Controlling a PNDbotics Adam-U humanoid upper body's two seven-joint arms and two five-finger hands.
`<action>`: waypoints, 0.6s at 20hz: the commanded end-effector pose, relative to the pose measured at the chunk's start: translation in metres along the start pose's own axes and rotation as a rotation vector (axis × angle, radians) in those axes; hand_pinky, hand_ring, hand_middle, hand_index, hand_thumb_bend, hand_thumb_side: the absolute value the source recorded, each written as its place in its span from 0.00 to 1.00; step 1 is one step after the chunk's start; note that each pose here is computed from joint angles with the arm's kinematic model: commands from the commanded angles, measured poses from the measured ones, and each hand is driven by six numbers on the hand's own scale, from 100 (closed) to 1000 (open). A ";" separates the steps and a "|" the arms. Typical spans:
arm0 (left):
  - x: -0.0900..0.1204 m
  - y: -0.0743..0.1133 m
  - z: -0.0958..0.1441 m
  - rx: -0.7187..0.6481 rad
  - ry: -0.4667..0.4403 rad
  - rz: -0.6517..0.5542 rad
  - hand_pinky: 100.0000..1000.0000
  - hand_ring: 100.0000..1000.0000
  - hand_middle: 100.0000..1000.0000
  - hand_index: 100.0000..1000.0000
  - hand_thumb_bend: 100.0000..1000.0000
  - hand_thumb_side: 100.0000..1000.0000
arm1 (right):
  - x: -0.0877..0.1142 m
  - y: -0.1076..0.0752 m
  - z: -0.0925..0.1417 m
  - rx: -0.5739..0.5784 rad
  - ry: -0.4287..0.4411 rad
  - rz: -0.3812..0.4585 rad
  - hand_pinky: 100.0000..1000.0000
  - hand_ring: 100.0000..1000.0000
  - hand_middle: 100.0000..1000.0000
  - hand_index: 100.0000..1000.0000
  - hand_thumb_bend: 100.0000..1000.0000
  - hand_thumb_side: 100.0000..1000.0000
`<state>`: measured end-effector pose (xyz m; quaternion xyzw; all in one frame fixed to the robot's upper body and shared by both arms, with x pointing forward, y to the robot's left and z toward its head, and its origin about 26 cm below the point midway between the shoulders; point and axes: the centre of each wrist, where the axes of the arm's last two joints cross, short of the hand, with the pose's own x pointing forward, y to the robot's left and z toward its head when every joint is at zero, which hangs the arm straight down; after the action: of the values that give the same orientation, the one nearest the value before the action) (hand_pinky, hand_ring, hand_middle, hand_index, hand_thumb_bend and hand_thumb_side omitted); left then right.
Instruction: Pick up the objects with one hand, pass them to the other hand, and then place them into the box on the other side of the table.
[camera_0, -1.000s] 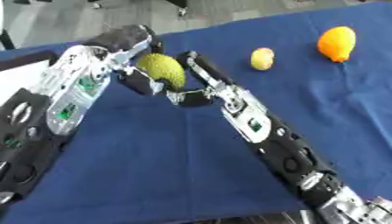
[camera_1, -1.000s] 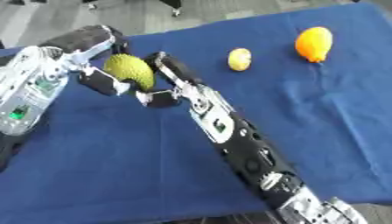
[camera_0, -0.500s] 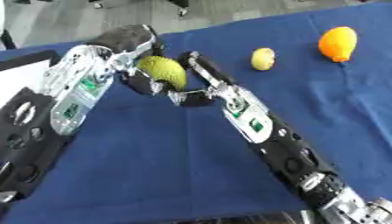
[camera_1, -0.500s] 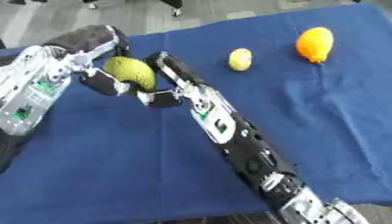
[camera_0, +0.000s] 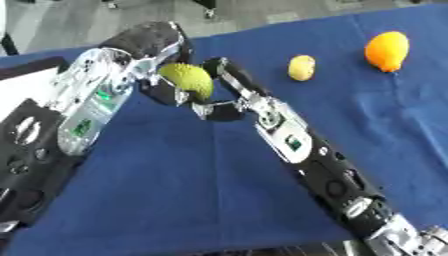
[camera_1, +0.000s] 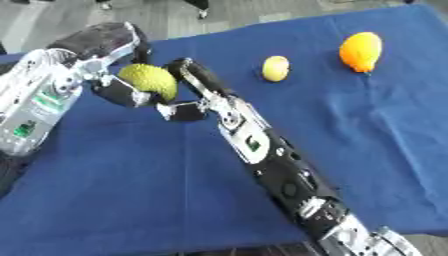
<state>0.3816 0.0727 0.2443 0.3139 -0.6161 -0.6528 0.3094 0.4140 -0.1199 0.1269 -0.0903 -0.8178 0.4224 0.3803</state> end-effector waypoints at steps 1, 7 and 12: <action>0.000 0.018 0.009 0.051 -0.007 -0.021 0.58 0.53 0.41 0.32 0.21 0.00 | 0.002 -0.007 -0.002 0.005 0.002 0.033 0.71 0.65 0.51 0.63 0.22 0.00; 0.002 0.025 0.017 0.070 -0.009 -0.033 0.57 0.52 0.40 0.31 0.22 0.00 | 0.001 -0.010 -0.001 0.033 0.037 0.078 0.75 0.74 0.62 0.74 0.38 0.01; 0.001 0.030 0.024 0.084 -0.002 -0.034 0.56 0.52 0.39 0.31 0.21 0.00 | 0.000 -0.013 0.000 0.049 0.061 0.105 0.77 0.77 0.68 0.79 0.35 0.12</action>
<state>0.3641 0.0764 0.2611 0.3189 -0.6325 -0.6427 0.2919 0.4143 -0.1273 0.1260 -0.1266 -0.7866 0.4569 0.3957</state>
